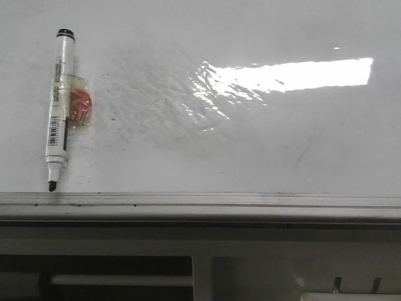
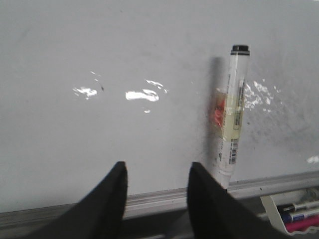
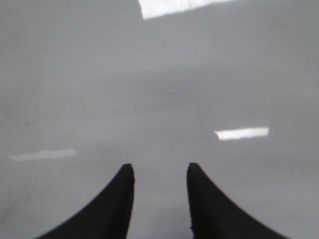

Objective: Write number 8 on whiteboard

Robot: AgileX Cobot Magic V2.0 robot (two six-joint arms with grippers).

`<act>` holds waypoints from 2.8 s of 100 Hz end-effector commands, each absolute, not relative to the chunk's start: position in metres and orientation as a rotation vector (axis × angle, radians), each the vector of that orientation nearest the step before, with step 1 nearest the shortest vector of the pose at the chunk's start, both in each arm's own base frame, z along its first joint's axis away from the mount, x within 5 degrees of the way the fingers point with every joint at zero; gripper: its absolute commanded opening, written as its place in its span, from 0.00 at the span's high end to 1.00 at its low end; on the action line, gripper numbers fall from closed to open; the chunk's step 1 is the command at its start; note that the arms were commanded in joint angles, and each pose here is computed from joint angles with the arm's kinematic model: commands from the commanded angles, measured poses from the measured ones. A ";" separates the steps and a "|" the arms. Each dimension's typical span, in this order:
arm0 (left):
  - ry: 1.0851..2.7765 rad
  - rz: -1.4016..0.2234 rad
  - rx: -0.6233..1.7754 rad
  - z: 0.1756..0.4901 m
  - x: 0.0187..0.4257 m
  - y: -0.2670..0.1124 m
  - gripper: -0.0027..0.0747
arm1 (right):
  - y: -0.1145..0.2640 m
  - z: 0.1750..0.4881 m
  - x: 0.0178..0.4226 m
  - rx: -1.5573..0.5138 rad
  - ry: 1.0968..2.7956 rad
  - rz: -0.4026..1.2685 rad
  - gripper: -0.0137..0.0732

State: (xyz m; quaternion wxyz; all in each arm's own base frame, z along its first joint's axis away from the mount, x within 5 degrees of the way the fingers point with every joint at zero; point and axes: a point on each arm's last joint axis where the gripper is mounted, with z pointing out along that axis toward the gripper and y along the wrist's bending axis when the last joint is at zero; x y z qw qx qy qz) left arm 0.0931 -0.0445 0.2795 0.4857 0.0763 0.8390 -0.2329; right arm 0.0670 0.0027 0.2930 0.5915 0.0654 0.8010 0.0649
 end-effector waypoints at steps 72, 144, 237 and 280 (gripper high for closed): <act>2.128 -0.682 0.294 0.251 0.167 -0.134 0.56 | 0.003 0.310 0.072 0.156 1.809 0.166 0.44; 1.807 -0.716 1.492 0.281 0.126 -0.179 0.99 | 0.064 0.338 0.095 -0.658 1.857 0.462 0.44; 1.483 -0.580 1.662 0.286 0.102 -0.204 0.99 | 0.166 0.311 0.121 -1.150 1.757 0.655 0.44; 1.514 -0.626 1.608 0.288 0.102 -0.206 0.98 | 0.172 0.302 0.122 -1.174 1.829 0.713 0.91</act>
